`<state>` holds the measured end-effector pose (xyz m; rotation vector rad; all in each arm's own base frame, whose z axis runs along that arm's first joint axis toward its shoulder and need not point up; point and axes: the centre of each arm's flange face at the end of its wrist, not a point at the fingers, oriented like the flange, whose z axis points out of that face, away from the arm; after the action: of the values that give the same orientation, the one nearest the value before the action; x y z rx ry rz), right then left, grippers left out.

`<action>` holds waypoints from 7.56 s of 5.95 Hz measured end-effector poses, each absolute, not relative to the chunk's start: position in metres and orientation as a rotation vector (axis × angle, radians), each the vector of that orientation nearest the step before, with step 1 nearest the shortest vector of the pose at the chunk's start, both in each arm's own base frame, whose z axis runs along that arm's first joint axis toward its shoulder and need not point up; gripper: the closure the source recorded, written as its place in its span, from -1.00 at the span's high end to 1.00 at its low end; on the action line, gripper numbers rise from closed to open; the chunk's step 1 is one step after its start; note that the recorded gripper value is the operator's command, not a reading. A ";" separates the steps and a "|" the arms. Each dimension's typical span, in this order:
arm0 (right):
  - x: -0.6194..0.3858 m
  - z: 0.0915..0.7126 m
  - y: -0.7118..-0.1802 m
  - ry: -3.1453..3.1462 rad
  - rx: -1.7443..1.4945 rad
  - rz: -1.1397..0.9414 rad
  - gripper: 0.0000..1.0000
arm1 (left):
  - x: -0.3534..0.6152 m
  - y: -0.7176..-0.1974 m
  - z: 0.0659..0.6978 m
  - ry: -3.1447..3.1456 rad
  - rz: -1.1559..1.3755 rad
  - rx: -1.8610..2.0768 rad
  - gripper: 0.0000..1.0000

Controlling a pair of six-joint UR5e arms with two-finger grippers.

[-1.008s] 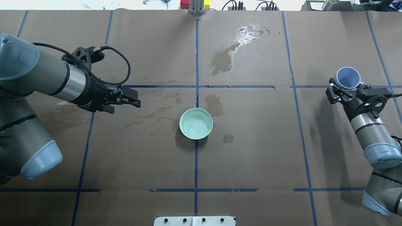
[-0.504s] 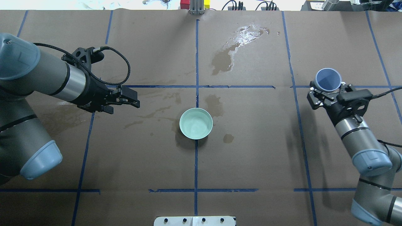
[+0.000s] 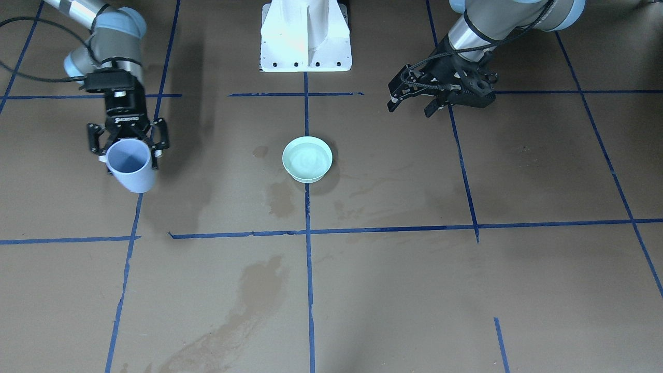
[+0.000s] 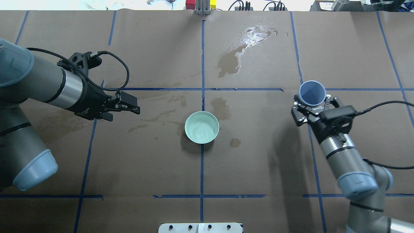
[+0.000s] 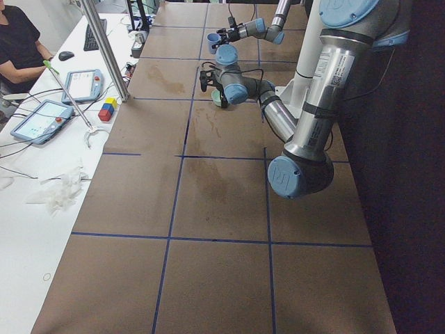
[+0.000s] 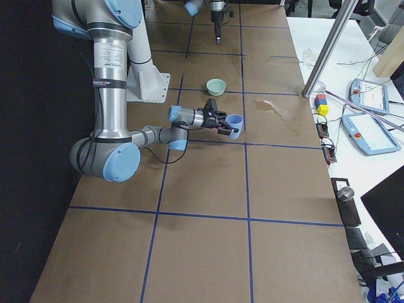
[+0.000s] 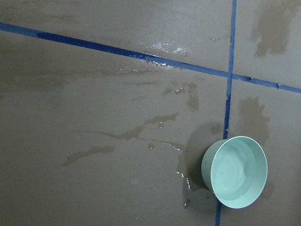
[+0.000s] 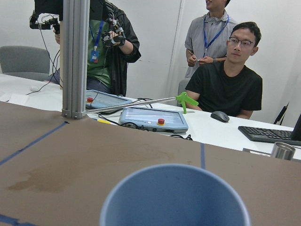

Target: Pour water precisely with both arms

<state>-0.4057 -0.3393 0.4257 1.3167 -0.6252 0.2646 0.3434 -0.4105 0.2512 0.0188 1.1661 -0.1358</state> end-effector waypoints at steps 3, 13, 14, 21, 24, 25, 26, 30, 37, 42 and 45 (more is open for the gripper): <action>-0.498 0.335 -0.308 -0.563 1.333 0.209 -0.44 | 0.341 -0.408 0.256 1.161 -0.138 0.014 0.99; -0.589 0.233 -0.301 0.061 1.311 -0.380 -0.89 | 0.342 -0.407 0.262 1.151 -0.141 0.007 0.99; -0.589 0.230 -0.300 0.129 1.321 -0.443 -0.89 | 0.342 -0.407 0.262 1.151 -0.141 0.007 0.99; -0.591 0.232 -0.299 0.463 1.283 -0.793 -0.94 | 0.340 -0.406 0.260 1.155 -0.140 0.009 0.99; -0.593 0.220 -0.300 0.597 1.250 -0.927 -0.94 | 0.340 -0.405 0.260 1.155 -0.140 0.009 1.00; -0.594 0.215 -0.300 0.637 1.232 -0.966 -0.94 | 0.340 -0.405 0.260 1.155 -0.140 0.008 1.00; -0.594 0.213 -0.300 0.684 1.214 -1.019 -0.94 | 0.340 -0.405 0.260 1.155 -0.140 0.008 1.00; -0.572 0.190 -0.301 0.644 1.243 -0.984 -0.92 | 0.342 -0.405 0.260 1.155 -0.139 0.005 1.00; -0.541 0.231 -0.300 -0.412 1.197 0.147 -0.94 | 0.390 -0.412 0.238 1.150 -0.187 0.020 1.00; -0.382 0.356 -0.337 -0.550 1.003 0.505 -0.92 | 0.416 -0.400 0.236 1.137 -0.200 0.031 1.00; -0.310 0.494 -0.333 -0.620 1.024 0.585 -0.90 | 0.423 -0.399 0.236 1.134 -0.202 0.021 1.00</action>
<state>-0.3097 -0.3335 0.4943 1.0239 -0.6195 0.5854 0.4231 -0.3989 0.2355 0.0213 1.1343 -0.2025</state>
